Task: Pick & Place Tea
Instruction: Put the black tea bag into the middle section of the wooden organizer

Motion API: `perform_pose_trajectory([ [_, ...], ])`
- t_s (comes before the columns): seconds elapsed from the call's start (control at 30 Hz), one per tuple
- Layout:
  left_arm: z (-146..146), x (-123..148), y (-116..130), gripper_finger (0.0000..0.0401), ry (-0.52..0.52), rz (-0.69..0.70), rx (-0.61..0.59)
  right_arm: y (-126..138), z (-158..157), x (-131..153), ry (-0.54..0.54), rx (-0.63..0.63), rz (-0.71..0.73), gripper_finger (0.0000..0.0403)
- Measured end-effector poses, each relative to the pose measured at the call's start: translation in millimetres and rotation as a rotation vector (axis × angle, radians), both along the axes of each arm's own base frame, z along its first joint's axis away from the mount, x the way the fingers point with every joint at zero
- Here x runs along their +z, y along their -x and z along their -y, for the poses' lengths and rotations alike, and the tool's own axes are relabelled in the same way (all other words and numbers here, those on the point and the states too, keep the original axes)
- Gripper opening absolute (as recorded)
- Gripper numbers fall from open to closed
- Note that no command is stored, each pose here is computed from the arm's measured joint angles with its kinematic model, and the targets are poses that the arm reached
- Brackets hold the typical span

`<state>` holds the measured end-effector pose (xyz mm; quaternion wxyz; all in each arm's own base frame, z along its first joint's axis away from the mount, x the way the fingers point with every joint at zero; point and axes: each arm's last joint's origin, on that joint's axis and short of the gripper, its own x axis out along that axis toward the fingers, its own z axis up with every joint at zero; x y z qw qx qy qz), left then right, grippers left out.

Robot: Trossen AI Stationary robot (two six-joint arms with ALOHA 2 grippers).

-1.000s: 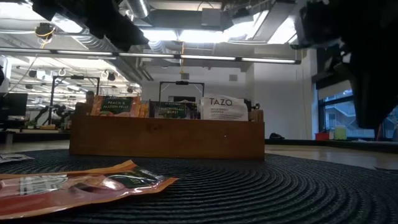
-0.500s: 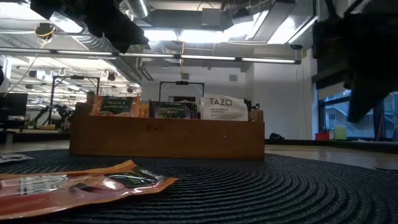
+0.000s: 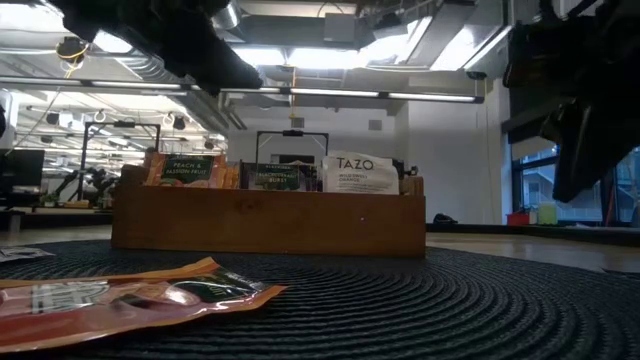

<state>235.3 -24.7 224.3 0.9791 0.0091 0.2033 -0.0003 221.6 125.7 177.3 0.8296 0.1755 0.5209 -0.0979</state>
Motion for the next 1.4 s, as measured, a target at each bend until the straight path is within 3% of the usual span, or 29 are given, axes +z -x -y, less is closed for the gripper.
perform_pose_trajectory([
  [0.23, 1.2, -9.2, -9.9, 0.0100, 0.000, -0.004, 0.000, -3.9, -2.3, 2.1, -0.003, 0.046, 0.046, 0.0278],
  [0.57, 1.4, -9.3, -12.0, 0.0100, -0.028, 0.010, -0.013, 17.2, 12.1, -14.1, 0.173, 0.043, -0.072, 0.0282],
  [0.77, 1.4, -9.2, -12.0, 0.0100, -0.029, 0.011, -0.013, 33.7, 18.6, -3.7, 0.044, 0.011, -0.033, 0.0282],
  [0.87, 1.4, -9.3, -11.9, 0.0100, -0.030, 0.010, -0.014, 45.8, 23.6, 3.3, -0.021, -0.020, 0.087, 0.0282],
  [0.97, 1.4, -9.3, -11.9, 0.0100, -0.030, 0.010, -0.013, 54.6, 25.8, 2.8, -0.155, -0.055, 0.250, 0.0282],
  [1.13, 1.6, -9.4, -11.9, 0.0100, -0.027, 0.009, -0.019, 64.0, 20.7, -10.3, -0.348, 0.008, 0.432, 0.0282],
  [1.23, 1.6, -9.4, -11.9, 0.0100, -0.028, 0.009, -0.019, 69.4, 18.6, -23.2, -0.368, 0.021, 0.437, 0.0282],
  [1.4, 1.6, -9.3, -11.8, 0.0100, -0.027, 0.009, -0.019, 73.4, 17.6, -40.9, -0.458, -0.128, 0.324, 0.0282],
])
